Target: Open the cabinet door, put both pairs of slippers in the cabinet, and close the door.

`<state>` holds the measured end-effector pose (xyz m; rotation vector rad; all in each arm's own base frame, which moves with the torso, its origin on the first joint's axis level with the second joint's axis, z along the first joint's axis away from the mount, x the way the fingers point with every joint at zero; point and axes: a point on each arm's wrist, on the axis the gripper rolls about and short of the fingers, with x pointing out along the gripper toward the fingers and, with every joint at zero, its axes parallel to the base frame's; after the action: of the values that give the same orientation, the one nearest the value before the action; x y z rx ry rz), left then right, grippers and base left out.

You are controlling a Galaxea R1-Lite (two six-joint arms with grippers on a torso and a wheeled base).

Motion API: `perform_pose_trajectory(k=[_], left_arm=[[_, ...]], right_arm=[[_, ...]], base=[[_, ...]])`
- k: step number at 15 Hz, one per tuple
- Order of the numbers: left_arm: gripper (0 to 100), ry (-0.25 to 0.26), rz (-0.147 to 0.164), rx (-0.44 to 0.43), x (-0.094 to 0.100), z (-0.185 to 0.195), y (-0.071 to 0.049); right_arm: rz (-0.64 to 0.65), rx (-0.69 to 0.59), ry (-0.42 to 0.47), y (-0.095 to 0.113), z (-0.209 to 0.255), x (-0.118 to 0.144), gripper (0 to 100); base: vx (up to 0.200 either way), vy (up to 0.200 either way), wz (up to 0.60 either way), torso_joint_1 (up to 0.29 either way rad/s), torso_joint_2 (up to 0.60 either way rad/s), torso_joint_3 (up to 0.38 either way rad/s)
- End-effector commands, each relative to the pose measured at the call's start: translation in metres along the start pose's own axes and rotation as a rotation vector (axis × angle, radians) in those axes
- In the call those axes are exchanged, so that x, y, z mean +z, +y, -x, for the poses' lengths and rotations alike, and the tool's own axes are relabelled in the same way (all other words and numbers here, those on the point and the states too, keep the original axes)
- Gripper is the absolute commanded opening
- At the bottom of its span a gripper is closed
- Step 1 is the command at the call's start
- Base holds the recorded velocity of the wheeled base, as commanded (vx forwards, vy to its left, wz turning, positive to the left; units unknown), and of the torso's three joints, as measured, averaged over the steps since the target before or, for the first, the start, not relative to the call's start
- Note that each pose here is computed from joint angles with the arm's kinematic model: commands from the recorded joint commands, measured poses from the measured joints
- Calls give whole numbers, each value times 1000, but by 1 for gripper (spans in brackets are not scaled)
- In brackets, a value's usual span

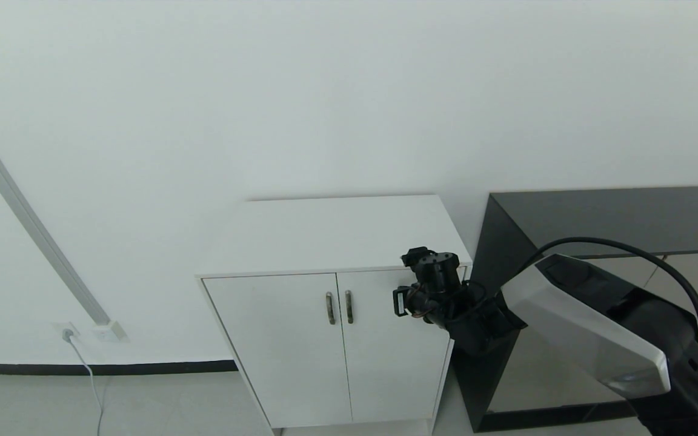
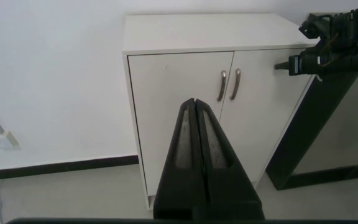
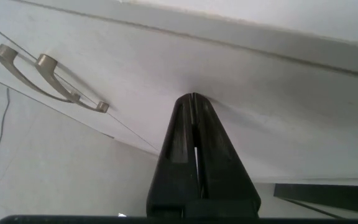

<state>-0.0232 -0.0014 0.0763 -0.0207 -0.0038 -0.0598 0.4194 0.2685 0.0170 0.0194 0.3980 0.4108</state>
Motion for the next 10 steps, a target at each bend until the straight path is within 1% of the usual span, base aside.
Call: perform_pose_trajectory(k=[1,4,7,10], left_arm=[[0,1,1,0,0,0,0],[0,1,1,0,0,0,0],[0,1,1,0,0,0,0],[0,1,1,0,0,0,0]], right_arm=[[-1,-1,3,0,6,1,0],[-8,-2,-11,-4,27,3,0],[-26,-41,-37,-27,56,13,0],[-53,-103,-67,-58,95,26,0]], base=[[0,0,0,0,0,0],[0,0,0,0,0,0],[0,0,0,0,0,0],[0,0,0,0,0,0]])
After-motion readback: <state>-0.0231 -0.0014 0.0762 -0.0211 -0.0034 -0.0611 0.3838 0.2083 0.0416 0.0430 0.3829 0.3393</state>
